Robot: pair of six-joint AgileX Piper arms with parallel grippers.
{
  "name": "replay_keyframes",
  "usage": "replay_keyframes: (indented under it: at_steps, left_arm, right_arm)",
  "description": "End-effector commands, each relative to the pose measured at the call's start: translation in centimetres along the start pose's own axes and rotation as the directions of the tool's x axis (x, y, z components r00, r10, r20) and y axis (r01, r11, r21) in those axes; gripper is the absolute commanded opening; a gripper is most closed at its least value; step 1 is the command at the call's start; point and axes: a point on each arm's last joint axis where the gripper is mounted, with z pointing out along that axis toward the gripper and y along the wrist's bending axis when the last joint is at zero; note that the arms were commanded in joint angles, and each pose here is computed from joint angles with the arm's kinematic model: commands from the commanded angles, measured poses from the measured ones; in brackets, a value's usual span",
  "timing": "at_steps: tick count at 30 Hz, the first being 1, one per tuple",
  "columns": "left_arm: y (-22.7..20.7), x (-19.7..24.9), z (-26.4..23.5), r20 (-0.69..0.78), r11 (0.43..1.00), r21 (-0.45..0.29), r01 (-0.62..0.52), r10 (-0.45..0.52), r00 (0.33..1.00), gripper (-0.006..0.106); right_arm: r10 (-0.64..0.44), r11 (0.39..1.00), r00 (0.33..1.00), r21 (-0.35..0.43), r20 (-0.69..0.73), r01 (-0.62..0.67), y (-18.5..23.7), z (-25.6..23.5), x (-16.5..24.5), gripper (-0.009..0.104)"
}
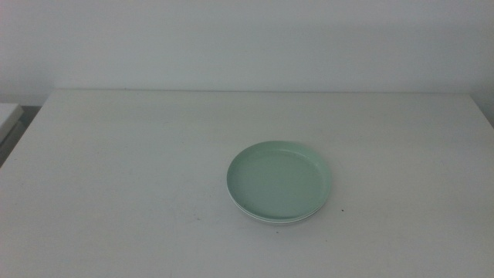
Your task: Stack the three bowls on top of each other.
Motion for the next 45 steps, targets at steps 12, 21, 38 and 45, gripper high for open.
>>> replay_keyframes:
  at_steps: [12,21,38,45]
  left_arm:
    - [0.2,0.2,0.0,0.001,1.0,-0.017,-0.009,0.009,1.0,0.094]
    - [0.6,8.6,-1.6,0.065,1.0,-0.015,-0.003,0.004,0.998,0.094]
    - [1.2,23.4,-3.0,0.023,0.998,-0.006,0.055,-0.055,0.998,0.094]
    - [1.2,23.4,-3.0,0.026,0.996,0.002,0.092,-0.092,0.995,0.094]
  right_arm:
    - [-0.008,1.0,1.0,0.013,0.013,0.008,-0.2,-0.2,0.2,0.093]
    - [-0.003,1.0,0.974,0.002,0.227,0.002,-1.0,-0.5,9.1,0.093]
    - [-0.007,1.0,0.99,0.014,0.141,0.005,-2.4,1.5,25.1,0.093]
    - [0.009,1.0,0.986,0.006,0.166,-0.01,-2.4,1.5,24.9,0.093]
